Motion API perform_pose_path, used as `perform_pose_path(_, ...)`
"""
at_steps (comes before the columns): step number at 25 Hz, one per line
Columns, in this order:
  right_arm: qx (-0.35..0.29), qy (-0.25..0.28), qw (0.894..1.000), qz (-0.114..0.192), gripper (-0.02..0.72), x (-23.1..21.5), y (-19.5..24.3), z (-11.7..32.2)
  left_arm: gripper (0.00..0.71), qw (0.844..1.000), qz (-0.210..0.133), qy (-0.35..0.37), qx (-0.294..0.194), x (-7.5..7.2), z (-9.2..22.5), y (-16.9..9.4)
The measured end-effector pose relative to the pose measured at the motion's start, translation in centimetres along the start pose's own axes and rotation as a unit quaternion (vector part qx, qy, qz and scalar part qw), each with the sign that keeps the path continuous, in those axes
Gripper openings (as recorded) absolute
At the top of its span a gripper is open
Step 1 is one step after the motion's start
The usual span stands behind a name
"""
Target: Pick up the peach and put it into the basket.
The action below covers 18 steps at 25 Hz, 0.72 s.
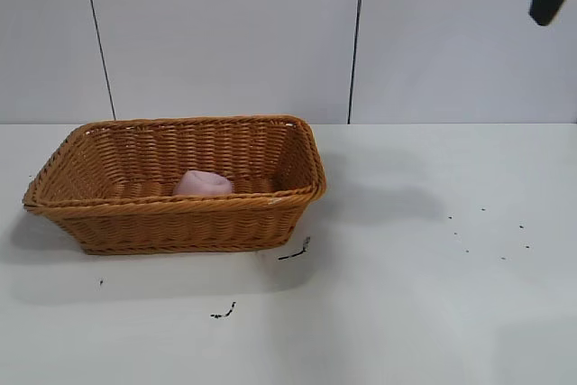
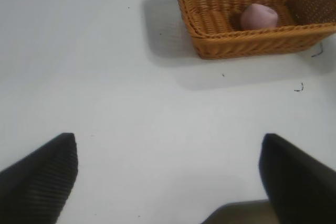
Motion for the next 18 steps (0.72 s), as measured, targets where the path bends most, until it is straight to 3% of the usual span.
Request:
perform_pose_path(4, -0.067, -0.002, 0.998, 0.018, 0.689, 1.4, 0.2, 5.8, 0.692, 1.000, 0.000, 0.000, 0.000, 0.0, 0.0, 0.0)
perform_pose_path(8, -0.146, -0.006, 0.988, 0.037, 0.689, 2.4, -0.1, 10.2, 0.692, 1.000, 0.000, 0.000, 0.000, 0.0, 0.0, 0.0)
perform_pose_path(12, -0.255, -0.012, 0.965, 0.064, 0.689, 3.0, -2.3, 12.1, 0.692, 1.000, 0.000, 0.000, 0.000, 0.0, 0.0, 0.0)
perform_pose_path(18, -0.360, -0.018, 0.928, 0.089, 0.689, 3.8, -4.2, 14.8, 0.692, 1.000, 0.000, 0.000, 0.000, 0.0, 0.0, 0.0)
Point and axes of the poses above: a point on each arm's last joint axis where the gripper is mounted, y pointing out along that axis toward the gripper, x along the wrist's bending axis when the last joint is at zero, z = x × y, the point moved 2 cm from there along y, pointing out along that axis toward the gripper, and after that the axes turned 10 degrees about -y, right-handed, at the moved point
